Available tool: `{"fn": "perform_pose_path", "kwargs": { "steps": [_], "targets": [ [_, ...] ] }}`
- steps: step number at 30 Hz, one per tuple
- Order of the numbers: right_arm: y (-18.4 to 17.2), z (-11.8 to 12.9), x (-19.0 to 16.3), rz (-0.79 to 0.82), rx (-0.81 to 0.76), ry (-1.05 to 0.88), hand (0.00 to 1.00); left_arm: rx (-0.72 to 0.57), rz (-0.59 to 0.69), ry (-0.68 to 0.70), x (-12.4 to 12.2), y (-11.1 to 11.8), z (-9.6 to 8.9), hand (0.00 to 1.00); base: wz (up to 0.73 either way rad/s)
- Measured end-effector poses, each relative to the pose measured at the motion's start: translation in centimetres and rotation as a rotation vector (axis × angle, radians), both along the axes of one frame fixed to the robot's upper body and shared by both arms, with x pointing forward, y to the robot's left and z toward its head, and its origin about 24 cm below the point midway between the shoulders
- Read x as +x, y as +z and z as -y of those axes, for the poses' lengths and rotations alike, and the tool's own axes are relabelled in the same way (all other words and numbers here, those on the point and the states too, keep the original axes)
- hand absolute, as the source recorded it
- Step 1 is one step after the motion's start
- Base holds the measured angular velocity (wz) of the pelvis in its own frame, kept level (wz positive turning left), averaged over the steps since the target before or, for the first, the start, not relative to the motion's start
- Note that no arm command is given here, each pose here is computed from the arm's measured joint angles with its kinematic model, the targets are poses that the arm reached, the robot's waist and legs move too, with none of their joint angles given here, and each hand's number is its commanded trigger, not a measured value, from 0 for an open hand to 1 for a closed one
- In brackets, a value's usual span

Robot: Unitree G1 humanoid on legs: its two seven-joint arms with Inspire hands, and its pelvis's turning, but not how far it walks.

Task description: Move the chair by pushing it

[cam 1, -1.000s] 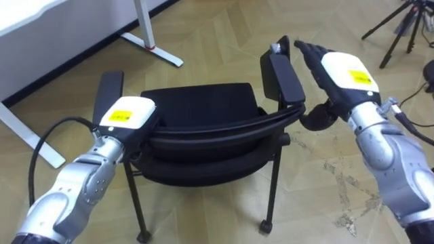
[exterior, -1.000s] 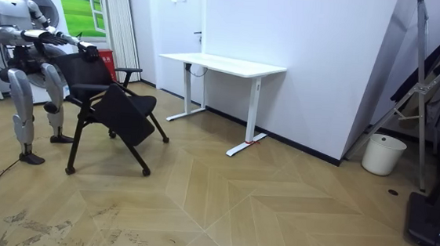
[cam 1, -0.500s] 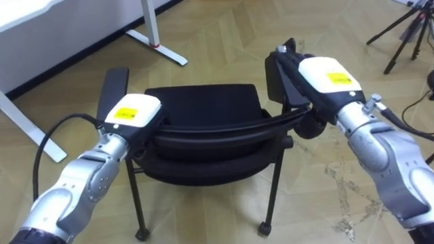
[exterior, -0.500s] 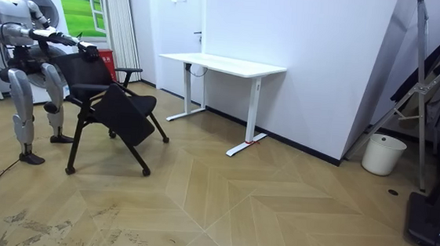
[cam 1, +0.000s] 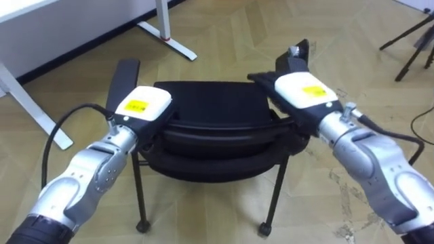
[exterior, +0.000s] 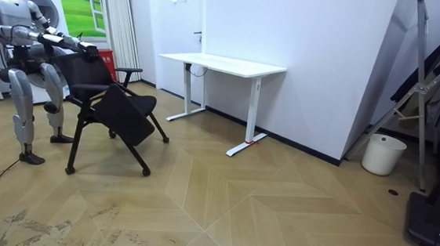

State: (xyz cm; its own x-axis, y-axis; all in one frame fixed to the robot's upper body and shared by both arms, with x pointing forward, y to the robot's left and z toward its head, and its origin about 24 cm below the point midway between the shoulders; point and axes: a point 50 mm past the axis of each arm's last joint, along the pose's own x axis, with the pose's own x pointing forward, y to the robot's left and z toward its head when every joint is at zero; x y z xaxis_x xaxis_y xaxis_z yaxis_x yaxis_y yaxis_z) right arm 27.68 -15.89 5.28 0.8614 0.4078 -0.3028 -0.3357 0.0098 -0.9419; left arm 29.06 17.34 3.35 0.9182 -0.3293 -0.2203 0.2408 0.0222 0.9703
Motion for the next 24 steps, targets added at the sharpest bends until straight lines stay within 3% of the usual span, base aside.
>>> {"fn": "perform_pose_path", "kwargs": {
  "steps": [8,14,23,24],
  "targets": [
    [-2.0,0.0,-0.5,-0.058,-0.024,-0.011,0.0,-0.026,-0.007,0.013,-0.1,-0.8,0.5,1.0,0.05],
    [-3.3,0.0,-0.5,-0.047,0.009,-0.061,0.0,-0.03,-0.031,0.025,-0.2,-1.5,0.8,1.0,0.07],
    [-4.2,0.6,-0.8,0.019,-0.068,-0.062,0.0,-0.052,-0.071,0.024,-0.4,-2.1,1.9,1.0,0.0],
    [-4.3,0.7,-0.9,0.027,-0.067,-0.064,0.57,-0.054,-0.073,0.024,-0.4,-2.1,1.9,1.0,0.0]
  ]
}}
